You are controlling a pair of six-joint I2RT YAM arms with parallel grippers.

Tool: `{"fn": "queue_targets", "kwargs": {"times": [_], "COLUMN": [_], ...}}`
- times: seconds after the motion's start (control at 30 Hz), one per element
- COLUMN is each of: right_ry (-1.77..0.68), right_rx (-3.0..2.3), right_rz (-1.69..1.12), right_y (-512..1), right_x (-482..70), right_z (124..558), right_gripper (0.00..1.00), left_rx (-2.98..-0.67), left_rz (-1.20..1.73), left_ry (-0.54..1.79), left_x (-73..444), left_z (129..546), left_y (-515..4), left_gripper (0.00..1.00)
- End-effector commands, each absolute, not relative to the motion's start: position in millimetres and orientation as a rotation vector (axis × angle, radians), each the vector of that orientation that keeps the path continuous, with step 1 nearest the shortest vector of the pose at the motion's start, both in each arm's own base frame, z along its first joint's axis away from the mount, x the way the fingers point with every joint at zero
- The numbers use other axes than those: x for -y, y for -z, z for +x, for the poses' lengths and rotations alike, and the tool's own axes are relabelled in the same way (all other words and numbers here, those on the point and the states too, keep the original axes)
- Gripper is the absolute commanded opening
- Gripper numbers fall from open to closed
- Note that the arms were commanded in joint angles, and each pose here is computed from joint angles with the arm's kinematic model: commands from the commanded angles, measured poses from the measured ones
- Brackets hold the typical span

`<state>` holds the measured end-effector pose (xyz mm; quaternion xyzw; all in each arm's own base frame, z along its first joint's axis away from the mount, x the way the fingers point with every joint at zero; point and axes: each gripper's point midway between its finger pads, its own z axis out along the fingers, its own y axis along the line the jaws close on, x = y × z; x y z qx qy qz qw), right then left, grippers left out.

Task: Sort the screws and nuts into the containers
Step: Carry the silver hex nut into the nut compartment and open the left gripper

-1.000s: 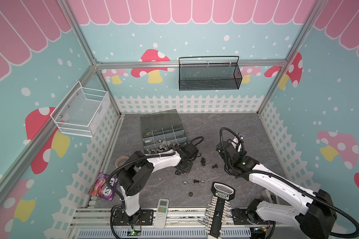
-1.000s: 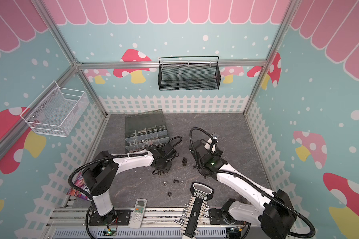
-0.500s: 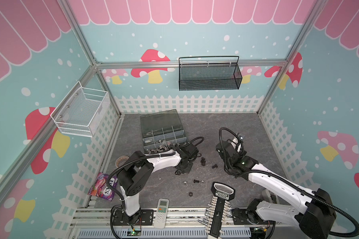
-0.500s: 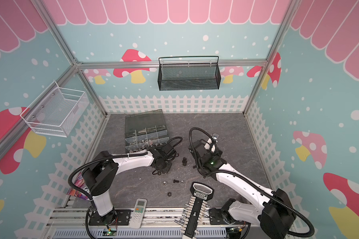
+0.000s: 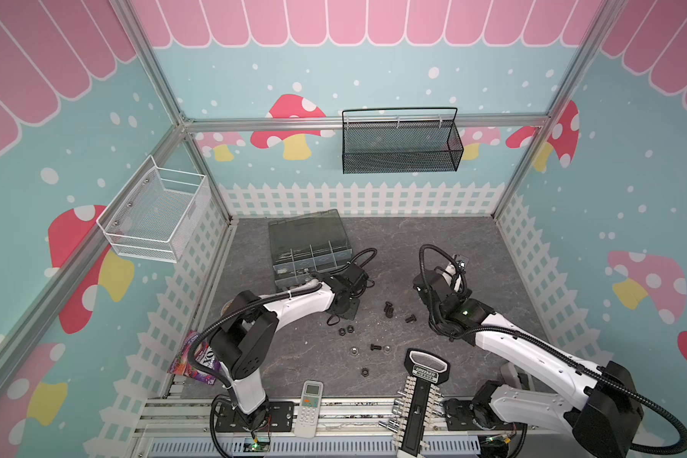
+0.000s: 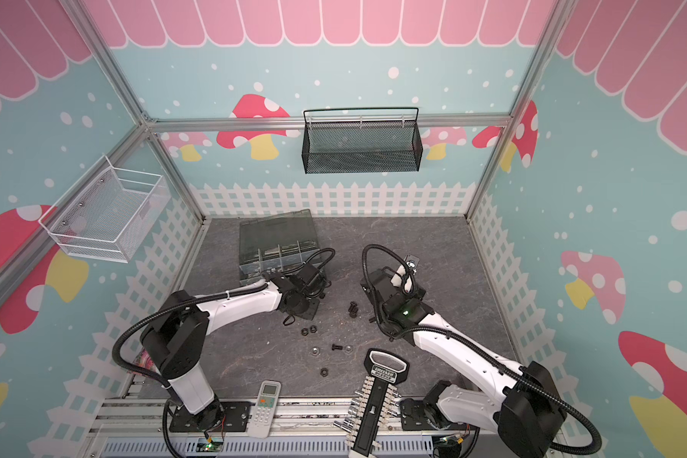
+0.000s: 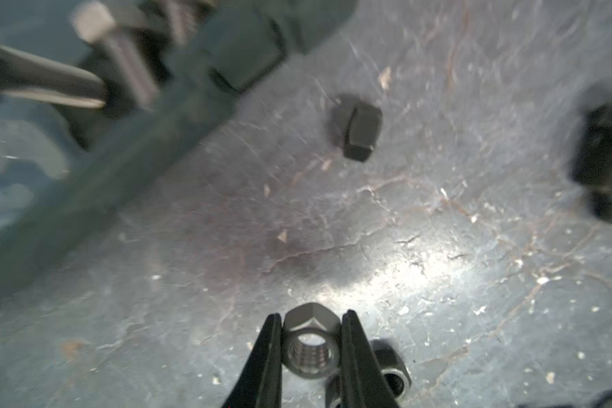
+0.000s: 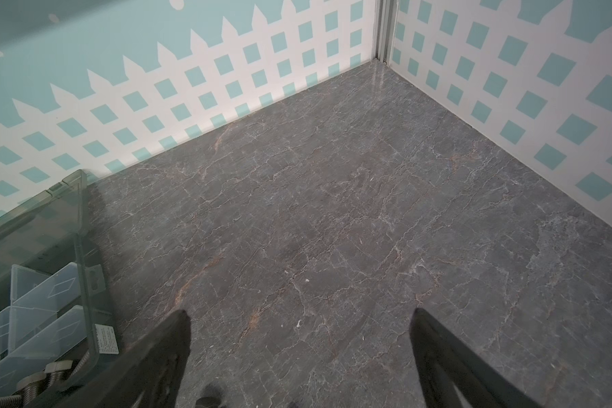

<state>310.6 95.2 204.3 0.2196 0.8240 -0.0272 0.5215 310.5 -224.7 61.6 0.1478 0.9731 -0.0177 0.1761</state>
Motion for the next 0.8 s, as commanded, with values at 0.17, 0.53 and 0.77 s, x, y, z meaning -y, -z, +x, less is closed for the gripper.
{"fn": "queue_targets", "kwargs": {"times": [0.17,0.53,0.77], "right_ry": [0.071,0.068,0.065], "right_rx": [-1.966,-1.995,-2.002], "right_rz": [0.563,0.523,0.513], "right_y": [-202,-203,-205], "right_x": [-91,-100,-105], "right_z": [310,317,320], "right_gripper": [0.98,0.98,0.98], "left_rx": [-2.529,-2.456,-2.521], "left_rz": [0.137,-0.112,-0.128], "left_ry": [0.072,0.036,0.036], "left_x": [180,113,105], "left_z": [372,441,460], "left_y": [-138,-145,-115], "left_gripper": [0.13,0.13,0.15]}}
